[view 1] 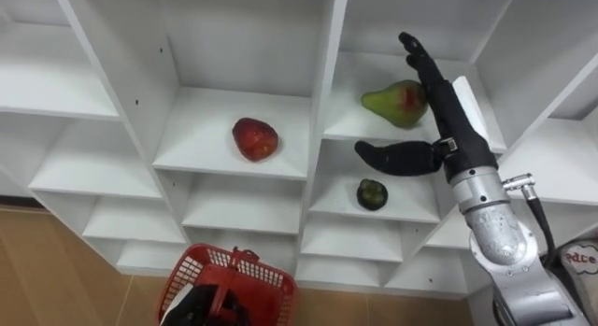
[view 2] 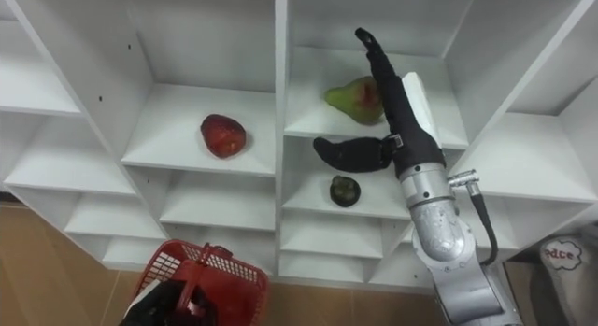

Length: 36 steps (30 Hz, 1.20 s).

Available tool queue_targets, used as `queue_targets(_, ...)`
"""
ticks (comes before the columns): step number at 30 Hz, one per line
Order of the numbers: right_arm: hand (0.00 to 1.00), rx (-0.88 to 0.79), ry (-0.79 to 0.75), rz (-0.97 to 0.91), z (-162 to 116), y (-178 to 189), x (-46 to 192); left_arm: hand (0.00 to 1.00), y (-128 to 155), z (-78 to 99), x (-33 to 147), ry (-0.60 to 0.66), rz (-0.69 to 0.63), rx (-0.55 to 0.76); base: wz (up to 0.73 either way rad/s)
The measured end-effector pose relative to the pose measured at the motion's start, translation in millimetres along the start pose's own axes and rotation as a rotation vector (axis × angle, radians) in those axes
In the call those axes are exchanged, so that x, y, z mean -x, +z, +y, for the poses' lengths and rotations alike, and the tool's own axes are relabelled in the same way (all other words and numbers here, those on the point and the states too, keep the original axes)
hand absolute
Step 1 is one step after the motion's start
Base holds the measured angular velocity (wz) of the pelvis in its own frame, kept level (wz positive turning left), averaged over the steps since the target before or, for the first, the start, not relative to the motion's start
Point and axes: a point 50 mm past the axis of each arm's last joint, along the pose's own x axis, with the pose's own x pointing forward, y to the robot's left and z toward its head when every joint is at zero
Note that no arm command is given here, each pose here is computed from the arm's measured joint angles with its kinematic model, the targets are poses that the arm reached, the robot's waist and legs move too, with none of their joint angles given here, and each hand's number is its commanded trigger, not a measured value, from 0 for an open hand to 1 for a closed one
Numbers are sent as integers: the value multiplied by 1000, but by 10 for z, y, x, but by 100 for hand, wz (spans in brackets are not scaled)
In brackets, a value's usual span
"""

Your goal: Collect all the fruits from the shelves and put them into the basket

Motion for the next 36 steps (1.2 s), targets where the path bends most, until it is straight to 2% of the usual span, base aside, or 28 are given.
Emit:
queue_targets(7,0,6,15,19,-6,-22,-57,100,-10,-1,0,-2,10,1,3)
queue_targets(8,12,6,16,19,-6,-21,-58,100,-11,-1,0,-3,11,1,5)
queue_targets(9,35,7,17,18,-7,-19,-61,100,-13,-1,0,-3,14,2,3)
queue_targets(11,71,16,17,17,-12,-20,-62,100,-14,2,0,-3,15,4,0)
queue_targets(12,100,30,16,17,-20,-22,-62,100,-15,8,1,-3,15,10,0)
queue_targets(21,100,133,4,65,-95,-122,-159,100,-13,35,2,-2,13,30,0)
queue_targets(36,100,147,7,59,-94,-111,-193,100,-5,36,-1,-20,11,27,0)
